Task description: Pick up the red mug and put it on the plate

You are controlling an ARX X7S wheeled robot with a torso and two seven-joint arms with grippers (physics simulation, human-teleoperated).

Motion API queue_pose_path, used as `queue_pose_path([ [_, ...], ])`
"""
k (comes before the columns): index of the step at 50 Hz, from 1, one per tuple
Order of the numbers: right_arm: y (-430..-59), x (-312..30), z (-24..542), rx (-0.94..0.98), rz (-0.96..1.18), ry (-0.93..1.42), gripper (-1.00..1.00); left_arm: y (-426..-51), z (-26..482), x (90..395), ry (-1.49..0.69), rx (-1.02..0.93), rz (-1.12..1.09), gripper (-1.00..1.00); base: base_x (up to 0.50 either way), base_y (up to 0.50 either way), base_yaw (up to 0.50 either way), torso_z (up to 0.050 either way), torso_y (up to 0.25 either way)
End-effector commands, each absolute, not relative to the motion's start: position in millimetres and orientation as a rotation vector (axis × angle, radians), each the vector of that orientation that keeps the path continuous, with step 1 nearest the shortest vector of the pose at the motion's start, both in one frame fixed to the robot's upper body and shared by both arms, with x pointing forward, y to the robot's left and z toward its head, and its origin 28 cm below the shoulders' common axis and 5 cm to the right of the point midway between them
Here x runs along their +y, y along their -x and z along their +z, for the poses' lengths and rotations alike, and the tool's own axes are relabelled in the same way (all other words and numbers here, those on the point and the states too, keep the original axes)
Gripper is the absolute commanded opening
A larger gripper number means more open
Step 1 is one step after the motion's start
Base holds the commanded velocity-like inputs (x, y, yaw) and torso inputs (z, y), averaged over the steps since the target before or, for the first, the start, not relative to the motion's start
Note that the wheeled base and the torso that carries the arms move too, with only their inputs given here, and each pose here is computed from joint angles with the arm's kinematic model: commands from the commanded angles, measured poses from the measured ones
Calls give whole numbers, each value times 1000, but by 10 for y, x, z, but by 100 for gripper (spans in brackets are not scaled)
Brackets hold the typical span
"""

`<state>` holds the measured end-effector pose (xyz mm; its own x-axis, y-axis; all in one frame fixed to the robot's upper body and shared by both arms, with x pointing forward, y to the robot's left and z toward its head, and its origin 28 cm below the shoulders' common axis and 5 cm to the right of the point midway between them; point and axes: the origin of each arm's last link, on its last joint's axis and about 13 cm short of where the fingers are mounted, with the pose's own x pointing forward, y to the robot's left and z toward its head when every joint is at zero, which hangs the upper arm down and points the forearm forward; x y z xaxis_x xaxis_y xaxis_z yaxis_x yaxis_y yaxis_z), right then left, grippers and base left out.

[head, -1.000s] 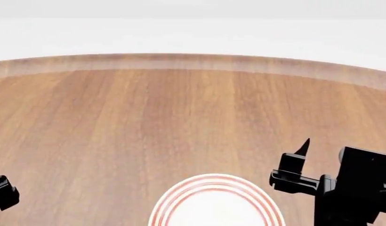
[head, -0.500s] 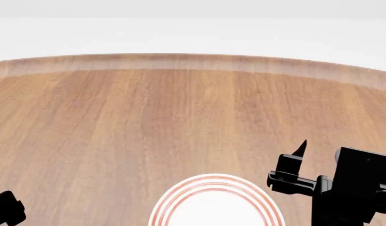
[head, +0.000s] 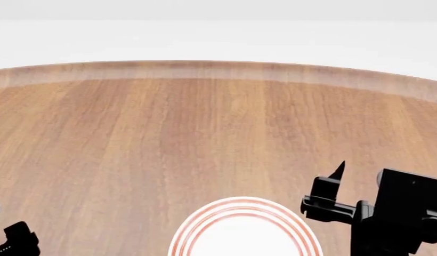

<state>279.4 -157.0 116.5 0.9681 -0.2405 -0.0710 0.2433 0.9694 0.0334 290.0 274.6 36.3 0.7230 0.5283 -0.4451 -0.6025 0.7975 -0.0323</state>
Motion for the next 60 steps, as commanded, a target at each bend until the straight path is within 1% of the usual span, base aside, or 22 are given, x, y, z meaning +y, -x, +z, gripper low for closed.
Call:
queue_pose_path([
  [1,-2798,-1565,1143,73,-242,-43,100,-3039,315,2782,166,467,620,100,0,0,0,0,0],
  [11,-2809,-1564,1099,80,-241,-46,100,-3191,192,2870,169,528,653,100,0,0,0,0,0],
  [26,-2796,-1571,1103,79,-244,-48,100,-3230,94,2931,197,589,690,100,0,0,0,0,0],
  [27,-2799,-1571,1089,80,-245,-49,100,-3231,83,2940,204,586,706,-100,0,0,0,0,0],
  [51,-2791,-1579,1077,85,-247,-53,100,-3235,54,2940,168,588,701,-100,0,0,0,0,0],
  [52,-2793,-1579,1075,85,-248,-54,100,-3232,61,2937,165,585,688,-100,0,0,0,0,0],
  [53,-2795,-1579,1073,86,-248,-54,100,-3223,74,2928,103,581,660,-100,0,0,0,0,0],
  [54,-2793,-1578,1074,86,-248,-53,100,-3218,83,2920,86,573,650,-100,0,0,0,0,0],
  [55,-2789,-1578,1079,84,-247,-55,100,-3211,125,2903,131,568,609,-100,0,0,0,0,0],
  [60,-2789,-1578,1096,81,-245,-55,100,-3201,249,2820,74,534,490,-100,0,0,0,0,0],
])
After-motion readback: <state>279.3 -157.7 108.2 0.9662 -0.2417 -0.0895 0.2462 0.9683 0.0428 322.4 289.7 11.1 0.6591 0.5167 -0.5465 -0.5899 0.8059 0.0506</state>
